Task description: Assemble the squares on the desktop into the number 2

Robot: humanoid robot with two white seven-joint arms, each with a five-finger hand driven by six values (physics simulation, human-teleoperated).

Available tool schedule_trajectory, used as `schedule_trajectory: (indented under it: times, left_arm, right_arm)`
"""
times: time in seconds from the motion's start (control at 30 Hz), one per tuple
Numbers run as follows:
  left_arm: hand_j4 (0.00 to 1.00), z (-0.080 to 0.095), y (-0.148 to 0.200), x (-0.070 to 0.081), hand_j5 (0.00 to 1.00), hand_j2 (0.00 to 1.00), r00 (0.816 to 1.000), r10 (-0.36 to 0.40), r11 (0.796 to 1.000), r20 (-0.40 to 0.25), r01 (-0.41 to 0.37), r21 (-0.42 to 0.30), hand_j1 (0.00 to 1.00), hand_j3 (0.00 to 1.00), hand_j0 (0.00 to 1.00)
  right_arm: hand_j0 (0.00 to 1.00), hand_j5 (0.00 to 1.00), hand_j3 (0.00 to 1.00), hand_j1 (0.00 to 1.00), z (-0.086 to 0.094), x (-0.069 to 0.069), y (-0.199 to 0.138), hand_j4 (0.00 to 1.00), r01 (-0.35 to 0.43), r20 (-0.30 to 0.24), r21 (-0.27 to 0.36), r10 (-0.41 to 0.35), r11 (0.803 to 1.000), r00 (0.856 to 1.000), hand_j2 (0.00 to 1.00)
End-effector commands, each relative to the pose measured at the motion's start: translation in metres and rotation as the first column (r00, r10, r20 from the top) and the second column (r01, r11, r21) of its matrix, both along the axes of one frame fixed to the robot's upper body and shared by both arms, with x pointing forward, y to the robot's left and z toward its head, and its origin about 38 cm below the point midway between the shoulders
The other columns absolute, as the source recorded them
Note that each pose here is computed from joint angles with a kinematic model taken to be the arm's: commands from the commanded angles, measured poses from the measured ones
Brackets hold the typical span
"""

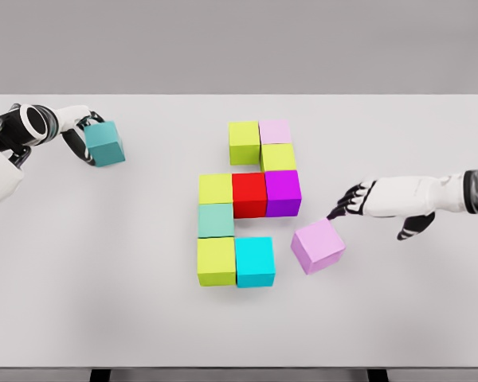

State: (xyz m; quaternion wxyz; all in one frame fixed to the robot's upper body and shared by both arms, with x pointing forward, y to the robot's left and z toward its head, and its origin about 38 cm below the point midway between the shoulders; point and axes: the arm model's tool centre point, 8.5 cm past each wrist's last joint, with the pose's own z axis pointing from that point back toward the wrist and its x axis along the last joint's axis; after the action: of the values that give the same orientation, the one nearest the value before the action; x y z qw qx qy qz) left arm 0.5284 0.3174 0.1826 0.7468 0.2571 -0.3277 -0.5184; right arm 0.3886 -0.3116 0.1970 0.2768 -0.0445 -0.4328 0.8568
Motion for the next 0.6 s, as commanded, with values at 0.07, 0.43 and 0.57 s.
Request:
schedule_trajectory:
  times: [0.07, 0.43, 0.57]
  left_arm:
    - [0.99, -0.002, -0.001, -0.001, 0.99, 0.99, 1.000, 0.010, 1.000, -0.023, -0.010, -0.029, 0.99, 0.99, 0.99]
    - [0.99, -0.004, 0.000, -0.001, 0.99, 0.99, 1.000, 0.014, 0.999, -0.026, -0.015, -0.034, 0.99, 0.99, 0.99]
    - [0.99, -0.003, -0.003, 0.000, 0.99, 0.99, 1.000, 0.014, 0.999, -0.022, -0.015, -0.046, 0.99, 0.99, 0.99]
  right_arm:
    - [1.00, 1.00, 1.00, 1.00, 0.006, -0.010, 0.003, 1.00, -0.030, 0.003, -0.007, 0.030, 1.000, 1.000, 1.00]
    - [1.00, 1.00, 1.00, 1.00, 0.042, -0.010, -0.017, 1.00, 0.028, 0.036, 0.055, -0.030, 0.998, 0.999, 1.00]
    - [1.00, 1.00, 1.00, 1.00, 0.071, -0.057, -0.076, 1.00, 0.117, -0.007, -0.056, -0.117, 0.992, 0.993, 1.00]
